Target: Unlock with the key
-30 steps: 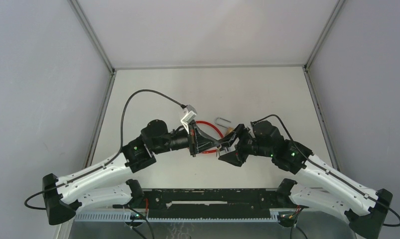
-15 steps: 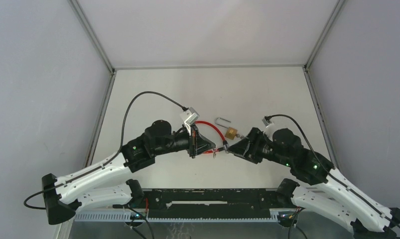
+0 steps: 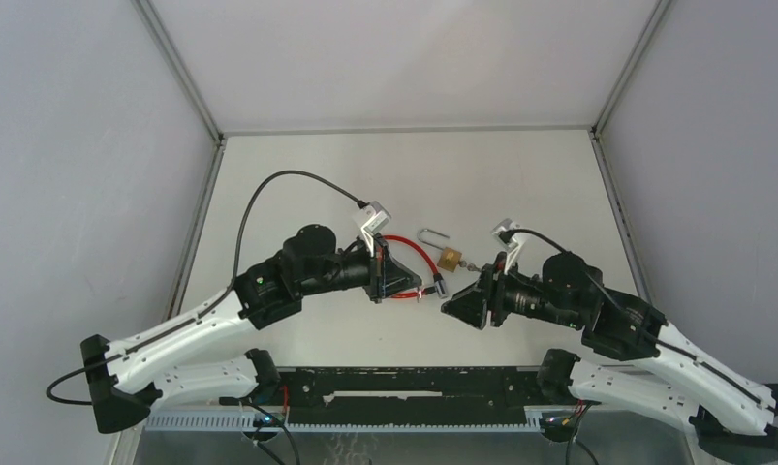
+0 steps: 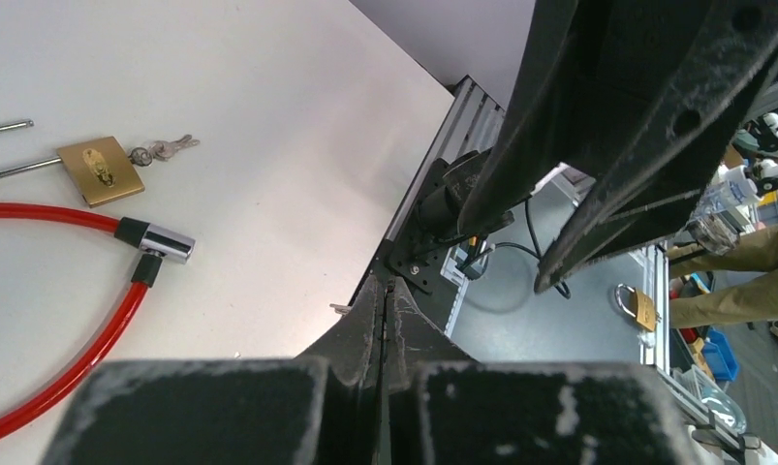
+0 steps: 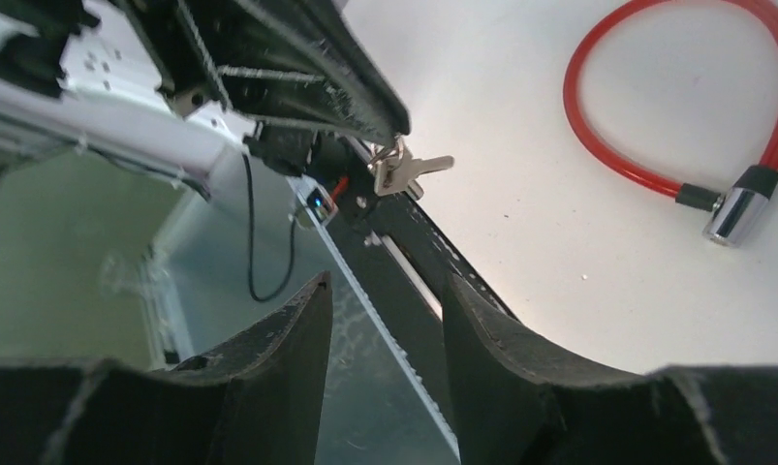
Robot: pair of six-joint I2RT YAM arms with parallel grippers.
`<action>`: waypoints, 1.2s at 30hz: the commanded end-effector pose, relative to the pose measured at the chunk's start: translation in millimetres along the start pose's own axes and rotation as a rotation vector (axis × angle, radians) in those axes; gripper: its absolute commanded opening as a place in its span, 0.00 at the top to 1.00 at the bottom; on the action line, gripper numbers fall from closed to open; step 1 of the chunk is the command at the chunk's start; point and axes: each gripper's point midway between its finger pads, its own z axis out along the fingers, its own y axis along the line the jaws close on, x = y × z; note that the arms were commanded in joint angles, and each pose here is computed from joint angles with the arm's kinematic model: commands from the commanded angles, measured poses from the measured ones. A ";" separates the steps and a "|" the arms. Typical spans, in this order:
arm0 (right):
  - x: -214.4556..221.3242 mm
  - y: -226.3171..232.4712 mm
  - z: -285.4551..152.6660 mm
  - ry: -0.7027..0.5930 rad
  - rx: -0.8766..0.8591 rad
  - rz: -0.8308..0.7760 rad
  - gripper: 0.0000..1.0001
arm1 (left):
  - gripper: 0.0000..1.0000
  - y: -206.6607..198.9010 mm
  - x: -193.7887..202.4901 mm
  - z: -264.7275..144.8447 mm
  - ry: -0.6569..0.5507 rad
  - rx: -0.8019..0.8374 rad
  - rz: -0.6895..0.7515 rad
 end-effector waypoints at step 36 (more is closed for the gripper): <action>-20.3 32.8 55.7 -0.045 -0.054 -0.439 0.54 | 1.00 -35.3 -23.3 -13.5 -0.003 0.089 -0.032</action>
